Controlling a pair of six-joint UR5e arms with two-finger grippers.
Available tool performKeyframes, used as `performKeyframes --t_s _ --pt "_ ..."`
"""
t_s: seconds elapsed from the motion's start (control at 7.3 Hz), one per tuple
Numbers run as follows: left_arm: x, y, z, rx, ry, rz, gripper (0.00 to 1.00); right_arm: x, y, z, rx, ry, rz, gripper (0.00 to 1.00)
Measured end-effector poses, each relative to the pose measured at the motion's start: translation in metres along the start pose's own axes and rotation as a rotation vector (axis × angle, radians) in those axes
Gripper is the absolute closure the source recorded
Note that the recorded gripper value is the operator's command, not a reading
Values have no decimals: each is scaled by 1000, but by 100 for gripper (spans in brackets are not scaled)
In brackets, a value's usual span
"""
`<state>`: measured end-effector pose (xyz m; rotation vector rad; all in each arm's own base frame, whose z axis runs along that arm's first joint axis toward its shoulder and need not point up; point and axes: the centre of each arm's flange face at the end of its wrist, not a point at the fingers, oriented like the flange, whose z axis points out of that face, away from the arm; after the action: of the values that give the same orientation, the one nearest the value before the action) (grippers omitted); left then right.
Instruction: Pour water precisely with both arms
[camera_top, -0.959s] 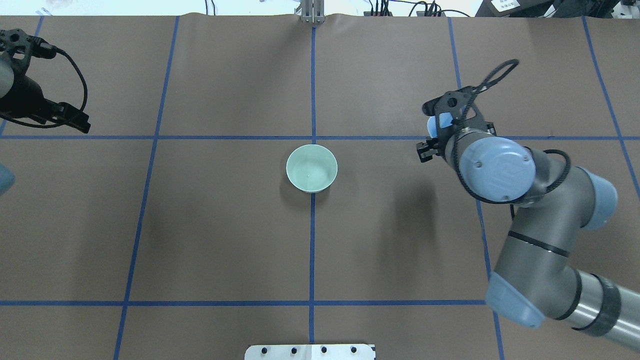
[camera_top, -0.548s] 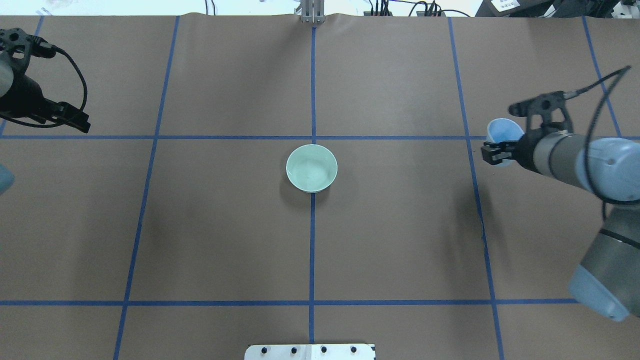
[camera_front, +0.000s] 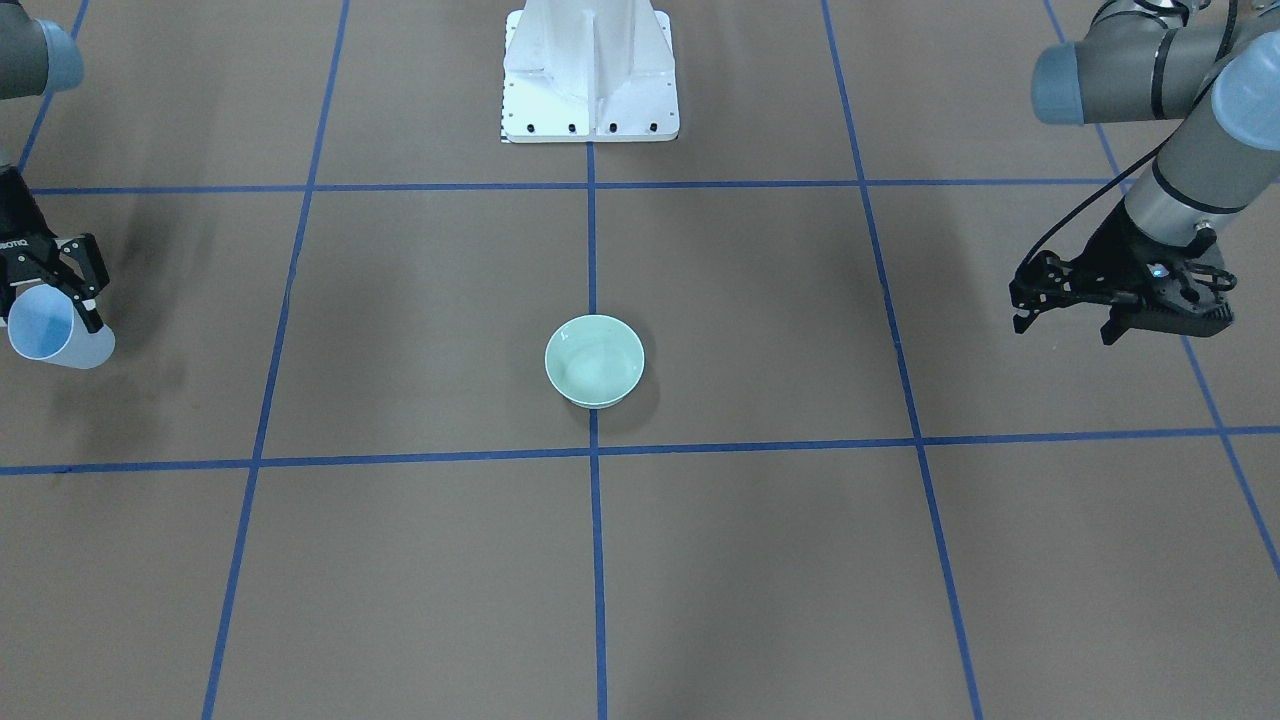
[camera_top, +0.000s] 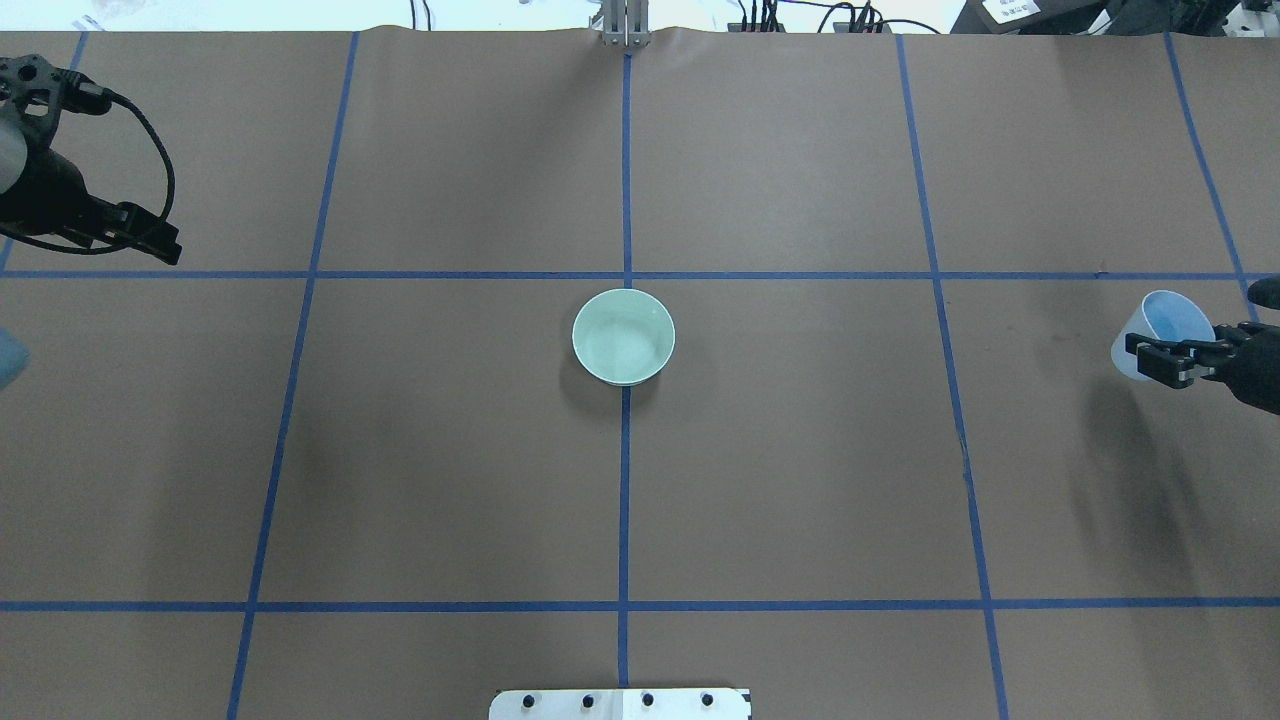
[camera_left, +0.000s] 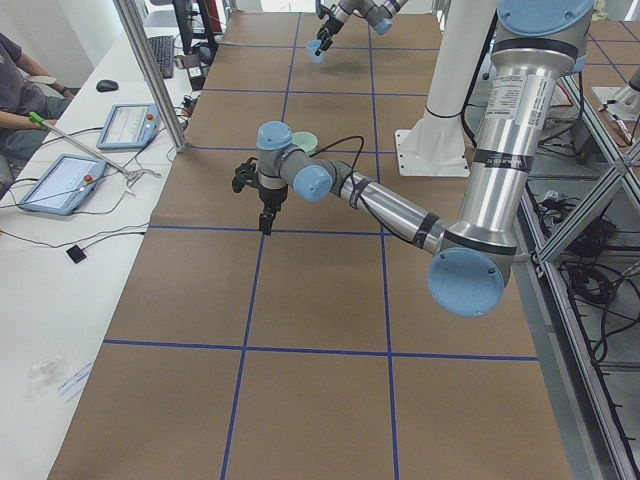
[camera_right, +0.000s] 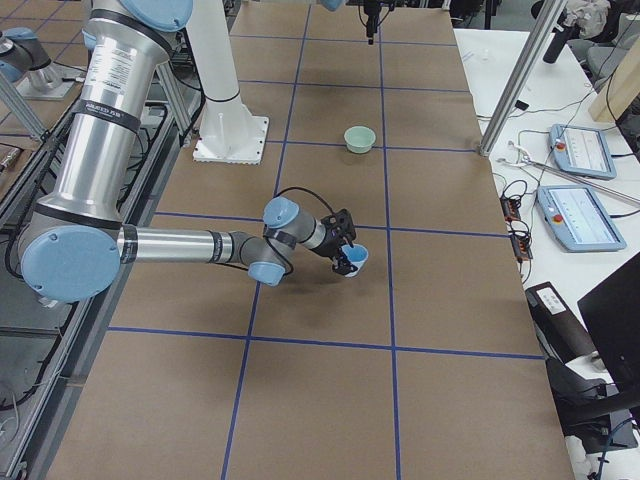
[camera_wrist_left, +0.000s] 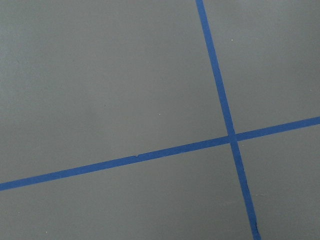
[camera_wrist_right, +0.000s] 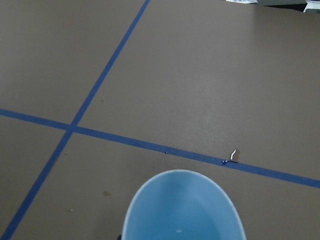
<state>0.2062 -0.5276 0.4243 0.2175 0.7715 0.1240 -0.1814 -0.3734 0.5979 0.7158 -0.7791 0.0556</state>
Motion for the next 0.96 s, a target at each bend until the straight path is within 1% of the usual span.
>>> performKeyframes --t_s 0.14,0.27,0.55,0.68,0.96 --pt "1 0 0 0 1 -11 0 0 1 2 6 -1 1 67" --pt "2 0 0 0 2 -16 0 -9 3 6 7 -14 -6 65" --pt "2 0 -1 1 2 -19 0 -32 15 15 9 -29 -34 65" --pt "2 0 -1 1 2 -19 0 -35 19 14 12 -34 -40 64" --pt "2 1 -1 1 2 -18 0 -26 29 6 19 -49 -32 52"
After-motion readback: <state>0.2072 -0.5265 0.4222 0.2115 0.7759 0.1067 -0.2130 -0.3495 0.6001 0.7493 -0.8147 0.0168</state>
